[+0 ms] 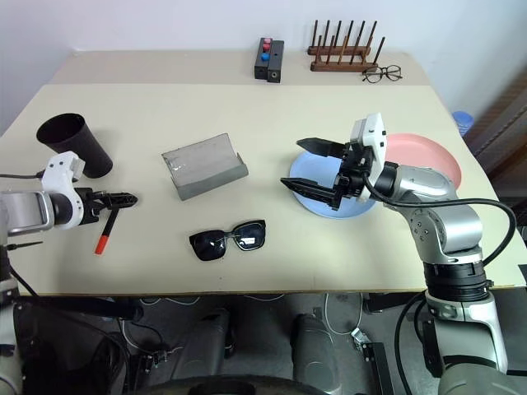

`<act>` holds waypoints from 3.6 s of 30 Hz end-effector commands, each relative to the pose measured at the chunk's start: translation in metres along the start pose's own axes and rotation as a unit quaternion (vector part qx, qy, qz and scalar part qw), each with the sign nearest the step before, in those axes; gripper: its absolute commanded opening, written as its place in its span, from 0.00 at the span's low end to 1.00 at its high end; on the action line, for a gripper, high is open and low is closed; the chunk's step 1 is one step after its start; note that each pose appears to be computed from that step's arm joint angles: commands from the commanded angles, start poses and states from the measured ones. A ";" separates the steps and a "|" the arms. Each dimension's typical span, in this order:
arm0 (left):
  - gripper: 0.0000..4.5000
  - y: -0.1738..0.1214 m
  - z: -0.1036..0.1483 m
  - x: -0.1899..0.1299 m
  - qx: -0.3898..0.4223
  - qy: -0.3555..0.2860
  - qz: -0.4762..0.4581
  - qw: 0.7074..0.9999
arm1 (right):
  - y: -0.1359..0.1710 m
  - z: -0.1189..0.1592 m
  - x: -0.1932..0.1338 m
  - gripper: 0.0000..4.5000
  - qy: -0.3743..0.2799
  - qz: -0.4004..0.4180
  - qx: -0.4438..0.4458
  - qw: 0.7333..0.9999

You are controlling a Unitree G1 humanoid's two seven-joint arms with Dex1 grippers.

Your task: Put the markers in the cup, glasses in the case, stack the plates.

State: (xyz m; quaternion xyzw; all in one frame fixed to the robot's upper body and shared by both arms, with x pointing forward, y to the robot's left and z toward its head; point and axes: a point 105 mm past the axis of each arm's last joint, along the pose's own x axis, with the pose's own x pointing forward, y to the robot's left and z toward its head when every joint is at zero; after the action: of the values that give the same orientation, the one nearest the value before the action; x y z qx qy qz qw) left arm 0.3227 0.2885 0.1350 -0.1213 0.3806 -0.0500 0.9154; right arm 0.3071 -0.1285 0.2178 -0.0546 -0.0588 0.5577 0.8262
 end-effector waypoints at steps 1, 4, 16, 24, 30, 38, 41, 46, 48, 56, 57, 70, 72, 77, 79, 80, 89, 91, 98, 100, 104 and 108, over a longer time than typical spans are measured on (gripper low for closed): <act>0.99 -0.004 0.001 -0.001 0.013 0.036 -0.013 0.999 | 0.003 0.012 0.001 1.00 -0.016 0.001 -0.025 1.000; 0.99 -0.002 0.003 -0.005 0.035 0.058 -0.009 0.998 | 0.003 0.011 0.000 1.00 -0.016 -0.002 -0.025 1.000; 0.99 0.000 0.009 -0.004 0.114 0.120 -0.022 0.986 | 0.003 0.008 -0.001 1.00 -0.023 -0.014 -0.025 0.999; 0.26 0.000 0.000 0.012 0.108 0.141 -0.034 0.983 | 0.002 0.011 -0.005 1.00 -0.022 -0.025 -0.031 0.999; 0.01 0.005 0.001 0.010 0.108 0.134 -0.025 0.985 | 0.000 0.010 -0.005 1.00 -0.020 -0.030 -0.033 0.999; 0.01 -0.019 0.030 -0.015 0.136 0.071 -0.051 0.987 | -0.003 0.010 -0.003 1.00 -0.021 -0.029 -0.036 0.999; 0.01 -0.030 0.044 -0.032 0.172 0.022 -0.058 0.983 | -0.004 0.010 -0.003 1.00 -0.023 -0.030 -0.036 0.999; 0.01 -0.054 0.076 -0.048 0.240 -0.159 -0.115 0.951 | -0.007 0.012 -0.001 1.00 -0.028 -0.030 -0.040 0.998; 0.01 -0.070 0.089 -0.058 0.261 -0.262 -0.159 0.915 | -0.008 0.013 -0.001 1.00 -0.028 -0.030 -0.041 0.998; 0.01 -0.082 0.122 -0.089 0.243 -0.443 -0.186 0.843 | -0.010 0.021 0.001 1.00 -0.049 -0.023 -0.033 0.998; 0.01 -0.080 0.128 -0.095 0.250 -0.467 -0.178 0.829 | -0.010 0.021 0.002 1.00 -0.051 -0.022 -0.030 0.998; 0.01 -0.006 0.169 -0.160 0.253 -0.656 -0.064 0.708 | -0.007 0.025 0.006 1.00 -0.055 -0.022 -0.027 0.998; 0.01 0.004 0.167 -0.159 0.254 -0.658 -0.047 0.707 | -0.006 0.026 0.007 1.00 -0.059 -0.023 -0.023 0.998; 0.01 0.027 0.156 -0.151 0.239 -0.657 -0.027 0.715 | -0.002 0.032 0.010 1.00 -0.085 -0.016 -0.007 0.996; 0.01 0.035 0.152 -0.145 0.230 -0.653 -0.020 0.721 | -0.001 0.035 0.013 1.00 -0.094 -0.020 -0.017 0.995; 0.01 0.038 0.149 -0.142 0.223 -0.653 -0.020 0.724 | -0.002 0.037 0.014 1.00 -0.102 -0.025 -0.019 0.994; 0.01 0.050 0.134 -0.123 0.189 -0.653 -0.010 0.733 | -0.003 0.037 0.020 1.00 -0.105 -0.031 -0.024 0.994; 0.01 0.054 0.130 -0.114 0.176 -0.644 -0.008 0.744 | -0.002 0.036 0.019 1.00 -0.103 -0.030 -0.024 0.994; 0.01 0.056 0.121 -0.091 0.159 -0.622 -0.018 0.767 | -0.002 0.036 0.019 1.00 -0.098 -0.032 -0.028 0.994; 0.01 0.055 0.120 -0.085 0.157 -0.615 -0.019 0.772 | -0.002 0.035 0.018 1.00 -0.095 -0.033 -0.029 0.994; 0.09 0.058 0.116 -0.078 0.149 -0.607 -0.018 0.781 | -0.002 0.034 0.017 1.00 -0.091 -0.036 -0.033 0.995; 0.49 0.060 0.114 -0.076 0.152 -0.602 -0.011 0.784 | -0.002 0.034 0.017 1.00 -0.090 -0.039 -0.035 0.995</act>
State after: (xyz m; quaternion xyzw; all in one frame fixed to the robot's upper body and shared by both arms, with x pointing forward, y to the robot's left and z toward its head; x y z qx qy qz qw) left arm 0.3545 0.3786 0.2395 -0.0111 -0.2482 -0.0396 0.9678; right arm 0.3168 -0.1133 0.2405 -0.0151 -0.1287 0.5230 0.8424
